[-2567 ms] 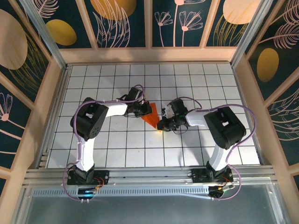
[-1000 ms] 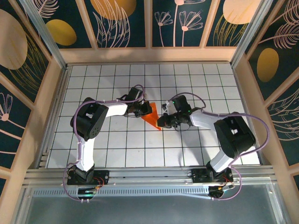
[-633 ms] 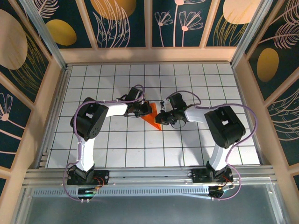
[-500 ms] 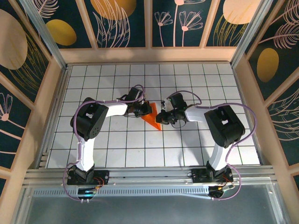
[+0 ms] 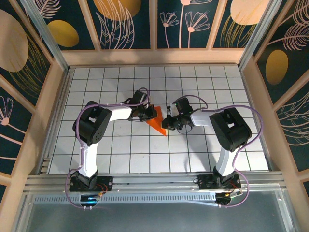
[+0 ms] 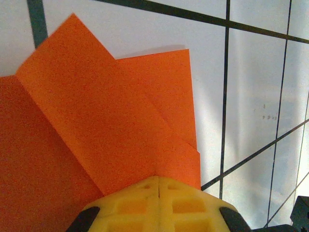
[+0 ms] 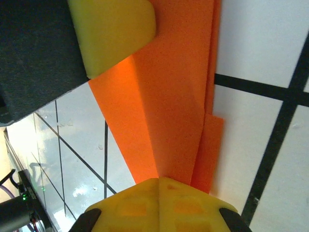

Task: Fold a paper plane with a square sheet of paper (fold left side to right side)
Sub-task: Fourth fold the wing at the center of the table.

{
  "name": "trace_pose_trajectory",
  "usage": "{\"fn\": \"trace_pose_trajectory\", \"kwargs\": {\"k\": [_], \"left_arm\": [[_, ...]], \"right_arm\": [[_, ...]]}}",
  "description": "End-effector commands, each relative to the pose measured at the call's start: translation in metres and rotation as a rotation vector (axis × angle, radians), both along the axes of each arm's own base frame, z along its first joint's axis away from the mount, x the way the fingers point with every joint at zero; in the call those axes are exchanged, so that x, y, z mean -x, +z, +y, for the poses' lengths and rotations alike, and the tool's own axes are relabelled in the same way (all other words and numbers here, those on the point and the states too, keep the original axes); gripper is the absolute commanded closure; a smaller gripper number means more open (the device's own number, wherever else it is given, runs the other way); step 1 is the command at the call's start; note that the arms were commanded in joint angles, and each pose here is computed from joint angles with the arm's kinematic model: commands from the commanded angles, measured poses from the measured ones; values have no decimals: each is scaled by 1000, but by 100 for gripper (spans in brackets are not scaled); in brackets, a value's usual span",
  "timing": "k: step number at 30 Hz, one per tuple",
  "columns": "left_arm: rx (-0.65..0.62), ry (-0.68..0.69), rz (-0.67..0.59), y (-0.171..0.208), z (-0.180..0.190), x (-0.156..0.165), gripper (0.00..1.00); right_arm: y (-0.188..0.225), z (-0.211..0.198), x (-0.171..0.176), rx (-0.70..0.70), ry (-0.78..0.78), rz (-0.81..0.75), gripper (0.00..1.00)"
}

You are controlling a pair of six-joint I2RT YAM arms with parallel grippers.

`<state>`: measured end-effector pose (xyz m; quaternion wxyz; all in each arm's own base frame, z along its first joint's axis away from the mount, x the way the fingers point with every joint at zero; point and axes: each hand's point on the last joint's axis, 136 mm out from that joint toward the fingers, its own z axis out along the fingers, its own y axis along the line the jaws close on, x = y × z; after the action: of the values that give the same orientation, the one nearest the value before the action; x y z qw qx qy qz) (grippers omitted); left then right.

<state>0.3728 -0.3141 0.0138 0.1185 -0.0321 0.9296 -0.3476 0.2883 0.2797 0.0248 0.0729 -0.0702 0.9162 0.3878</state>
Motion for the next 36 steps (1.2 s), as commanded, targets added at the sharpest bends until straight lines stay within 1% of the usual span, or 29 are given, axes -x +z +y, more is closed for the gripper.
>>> {"fn": "trace_pose_trajectory", "kwargs": {"k": [1, 16, 25, 27, 30, 33, 36], "left_arm": [[-110, 29, 46, -29, 19, 7, 100], [-111, 28, 43, -28, 19, 7, 100], [-111, 26, 31, -24, 17, 3, 100], [-107, 28, 11, -17, 17, -1, 100], [-79, 26, -37, 2, 12, -8, 100], [-22, 20, -99, 30, 5, -13, 100], [44, 14, -133, 49, 1, -10, 100]], "right_arm": [[-15, -10, 5, 50, -11, 29, 100], [-26, -15, 12, 84, -3, 55, 100], [-39, -25, 16, 161, -13, 81, 100], [-42, -27, 18, 179, -10, 84, 100], [-45, -30, 19, 200, -9, 88, 100], [-50, -35, 19, 236, -14, 92, 100], [-54, -40, 18, 282, -24, 90, 100]]}}
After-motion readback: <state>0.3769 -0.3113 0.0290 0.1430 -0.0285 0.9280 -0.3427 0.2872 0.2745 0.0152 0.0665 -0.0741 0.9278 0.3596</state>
